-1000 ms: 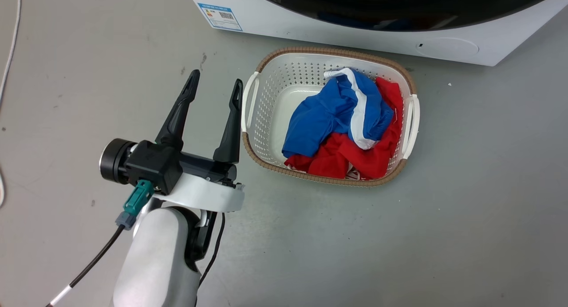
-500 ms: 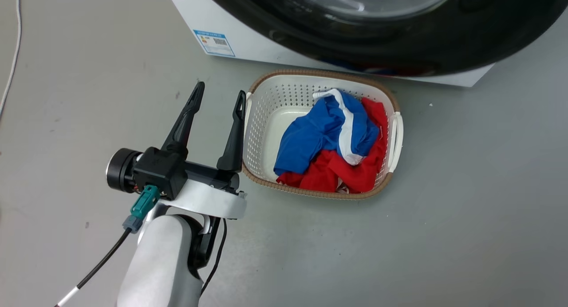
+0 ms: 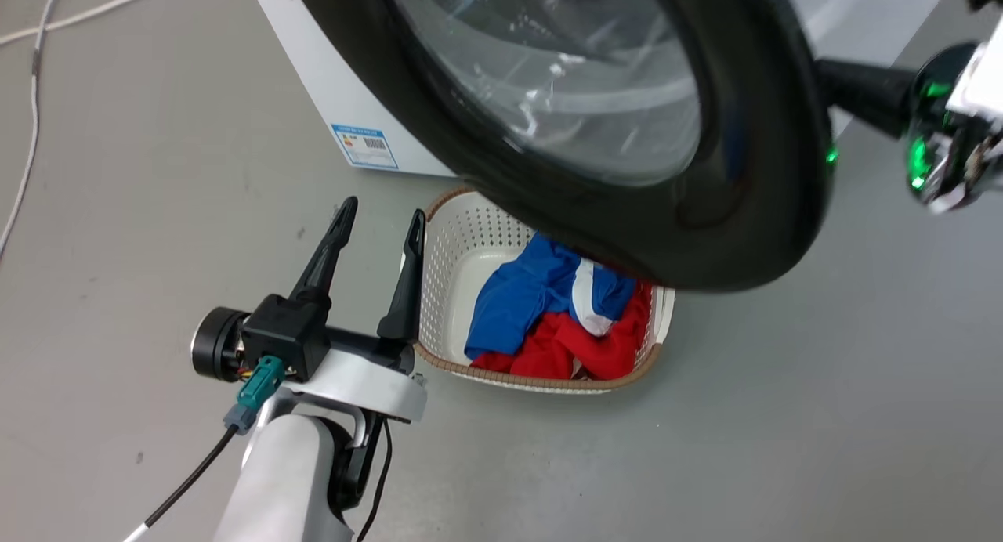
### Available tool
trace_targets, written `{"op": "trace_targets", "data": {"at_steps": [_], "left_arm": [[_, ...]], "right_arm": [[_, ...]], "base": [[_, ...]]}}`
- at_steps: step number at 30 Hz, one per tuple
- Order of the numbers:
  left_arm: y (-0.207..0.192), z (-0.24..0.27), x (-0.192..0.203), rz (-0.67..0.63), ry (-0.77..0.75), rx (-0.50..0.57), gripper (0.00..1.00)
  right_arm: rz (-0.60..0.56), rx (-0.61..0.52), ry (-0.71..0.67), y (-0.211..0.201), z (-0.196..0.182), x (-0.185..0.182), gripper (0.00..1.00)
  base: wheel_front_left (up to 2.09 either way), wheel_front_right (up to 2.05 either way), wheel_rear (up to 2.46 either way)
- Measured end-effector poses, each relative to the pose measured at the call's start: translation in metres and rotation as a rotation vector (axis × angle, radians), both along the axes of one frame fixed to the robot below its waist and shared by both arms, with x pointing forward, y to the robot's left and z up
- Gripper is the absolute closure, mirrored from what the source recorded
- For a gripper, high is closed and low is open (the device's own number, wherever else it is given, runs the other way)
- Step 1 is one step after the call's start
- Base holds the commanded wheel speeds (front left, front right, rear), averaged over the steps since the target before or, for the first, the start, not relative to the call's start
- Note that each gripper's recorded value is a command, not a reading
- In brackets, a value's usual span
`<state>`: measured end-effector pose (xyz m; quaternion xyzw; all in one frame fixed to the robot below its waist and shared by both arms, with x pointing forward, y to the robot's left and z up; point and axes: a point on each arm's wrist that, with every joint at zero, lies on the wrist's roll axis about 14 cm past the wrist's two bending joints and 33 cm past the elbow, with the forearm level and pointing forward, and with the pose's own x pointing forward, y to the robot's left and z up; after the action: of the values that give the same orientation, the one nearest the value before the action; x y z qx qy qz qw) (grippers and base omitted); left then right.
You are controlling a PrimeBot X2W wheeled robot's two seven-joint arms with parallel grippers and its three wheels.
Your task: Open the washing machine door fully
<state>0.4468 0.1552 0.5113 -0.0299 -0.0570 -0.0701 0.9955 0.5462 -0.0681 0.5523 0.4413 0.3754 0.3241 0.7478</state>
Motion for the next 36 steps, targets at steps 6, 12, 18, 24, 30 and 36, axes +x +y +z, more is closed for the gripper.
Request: {"op": "trace_targets", "data": {"at_steps": [6, 12, 18, 24, 30, 36], "left_arm": [[-0.001, 0.008, -0.015, 0.0, -0.012, -0.01, 0.0], [-0.001, 0.016, -0.03, -0.001, -0.024, -0.021, 0.0], [-0.001, 0.022, -0.043, -0.001, -0.037, -0.028, 0.0], [-0.004, 0.023, -0.048, -0.01, -0.036, -0.033, 0.0], [-0.007, 0.023, -0.051, -0.02, -0.037, -0.033, 0.0], [-0.007, 0.022, -0.057, -0.018, -0.034, -0.035, 0.0]], "right_arm": [[0.077, 0.045, 0.003, 0.022, 0.013, -0.047, 1.0], [0.178, 0.049, -0.012, 0.046, 0.023, -0.095, 1.0], [0.262, 0.076, -0.032, 0.069, 0.035, -0.129, 1.0], [0.286, 0.089, -0.05, 0.082, 0.04, -0.14, 1.0], [0.225, 0.114, -0.058, 0.08, 0.043, -0.136, 1.0], [0.05, 0.183, -0.088, 0.058, 0.053, -0.127, 1.0]], "base": [[0.0, 0.0, 0.0], [0.0, 0.0, 0.0], [0.0, 0.0, 0.0], [0.0, 0.0, 0.0], [0.0, 0.0, 0.0], [0.0, 0.0, 0.0]]}}
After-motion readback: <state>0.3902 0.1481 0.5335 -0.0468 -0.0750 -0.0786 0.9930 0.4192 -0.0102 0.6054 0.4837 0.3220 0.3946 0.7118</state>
